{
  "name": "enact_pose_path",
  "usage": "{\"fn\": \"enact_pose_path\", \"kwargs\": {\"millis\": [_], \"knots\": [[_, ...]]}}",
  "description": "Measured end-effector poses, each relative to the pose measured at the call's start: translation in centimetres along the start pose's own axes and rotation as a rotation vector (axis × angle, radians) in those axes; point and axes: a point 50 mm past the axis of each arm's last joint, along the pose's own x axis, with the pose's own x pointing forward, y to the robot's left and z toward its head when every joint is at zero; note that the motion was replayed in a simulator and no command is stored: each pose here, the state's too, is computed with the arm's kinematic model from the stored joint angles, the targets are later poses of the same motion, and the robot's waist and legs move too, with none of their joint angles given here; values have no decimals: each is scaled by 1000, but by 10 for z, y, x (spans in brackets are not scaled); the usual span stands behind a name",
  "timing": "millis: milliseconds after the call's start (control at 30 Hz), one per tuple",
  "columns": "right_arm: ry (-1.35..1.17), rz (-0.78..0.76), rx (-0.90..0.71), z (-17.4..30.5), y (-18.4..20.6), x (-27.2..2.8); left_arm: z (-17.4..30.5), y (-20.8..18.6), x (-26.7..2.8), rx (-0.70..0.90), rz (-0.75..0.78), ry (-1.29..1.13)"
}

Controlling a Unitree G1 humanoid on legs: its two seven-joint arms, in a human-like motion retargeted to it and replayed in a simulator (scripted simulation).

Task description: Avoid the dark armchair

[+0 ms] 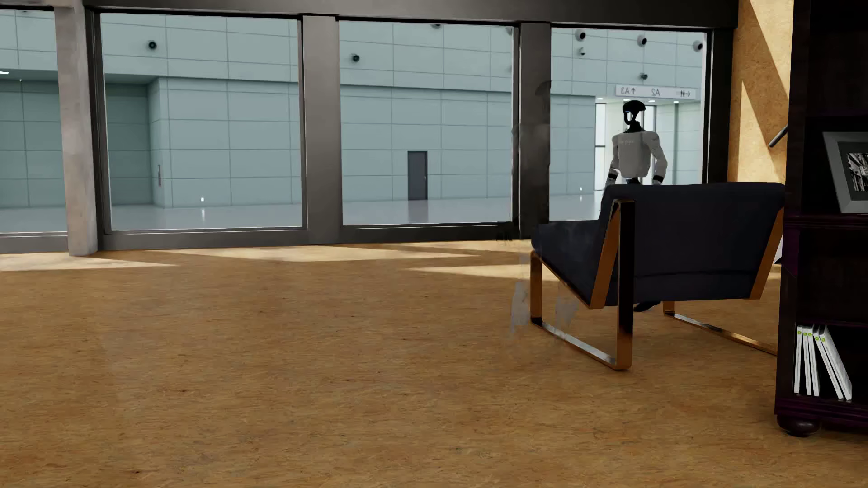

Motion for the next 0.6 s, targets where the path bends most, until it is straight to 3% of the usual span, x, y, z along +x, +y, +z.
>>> {"fn": "enact_pose_path", "kwargs": {"millis": [167,367,600], "knots": [[-53,-39,38,20,-11,6,-11,-21,-1,64,-73,45],[-180,25,20,53,11,6,-12,-6,0,68,-35,56],[-125,51,15,37,21,5,-1,6,2,53,-2,18]]}}
